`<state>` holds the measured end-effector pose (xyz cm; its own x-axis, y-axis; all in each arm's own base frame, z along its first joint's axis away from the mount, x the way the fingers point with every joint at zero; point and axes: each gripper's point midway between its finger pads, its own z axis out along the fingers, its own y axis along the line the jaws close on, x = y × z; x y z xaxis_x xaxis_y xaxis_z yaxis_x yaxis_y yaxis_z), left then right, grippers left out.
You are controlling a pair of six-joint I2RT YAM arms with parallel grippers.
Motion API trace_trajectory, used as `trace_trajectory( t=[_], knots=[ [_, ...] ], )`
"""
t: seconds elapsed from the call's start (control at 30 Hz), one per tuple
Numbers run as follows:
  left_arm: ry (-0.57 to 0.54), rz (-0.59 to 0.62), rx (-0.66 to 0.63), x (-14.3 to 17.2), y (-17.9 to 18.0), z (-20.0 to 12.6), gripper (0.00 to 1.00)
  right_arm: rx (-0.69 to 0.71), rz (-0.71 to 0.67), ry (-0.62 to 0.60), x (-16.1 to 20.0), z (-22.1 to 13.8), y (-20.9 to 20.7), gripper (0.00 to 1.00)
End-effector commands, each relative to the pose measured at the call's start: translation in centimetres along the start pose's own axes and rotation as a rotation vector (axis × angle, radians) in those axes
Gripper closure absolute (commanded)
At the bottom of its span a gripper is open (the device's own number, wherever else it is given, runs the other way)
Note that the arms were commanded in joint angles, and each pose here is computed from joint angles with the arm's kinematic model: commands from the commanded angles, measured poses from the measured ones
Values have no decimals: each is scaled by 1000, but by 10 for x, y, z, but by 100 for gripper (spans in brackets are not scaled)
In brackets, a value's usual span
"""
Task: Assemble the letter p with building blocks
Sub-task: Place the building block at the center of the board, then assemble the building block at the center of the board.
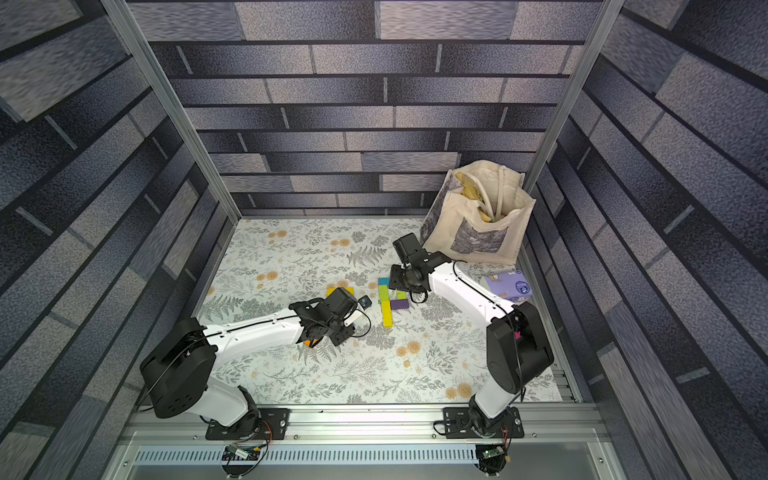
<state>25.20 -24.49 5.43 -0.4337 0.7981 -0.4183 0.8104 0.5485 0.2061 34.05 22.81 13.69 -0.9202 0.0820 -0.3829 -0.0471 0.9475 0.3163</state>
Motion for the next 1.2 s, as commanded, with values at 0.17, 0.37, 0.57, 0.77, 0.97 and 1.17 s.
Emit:
trace_trajectory(
  t=[0.17,0.37,0.57,0.77,0.97,1.17],
  knots=[
    [-16,-28,-3,-2,0,3,48,-47,15,16,3,5,5,48],
    [-95,-235,-106,-11,34,-30,37,-87,18,48,13,7,8,48],
    [-172,-657,244,-22,4,-64,41,-223,-35,97,43,12,38,58],
    [-128,-958,380,-7,-29,-61,70,-308,-94,187,89,29,69,76],
    [-88,-1191,342,27,-26,-44,99,-383,-37,243,117,42,75,100],
    [-88,-1330,175,56,-1,-30,100,-342,-56,312,133,60,64,100]
  ],
)
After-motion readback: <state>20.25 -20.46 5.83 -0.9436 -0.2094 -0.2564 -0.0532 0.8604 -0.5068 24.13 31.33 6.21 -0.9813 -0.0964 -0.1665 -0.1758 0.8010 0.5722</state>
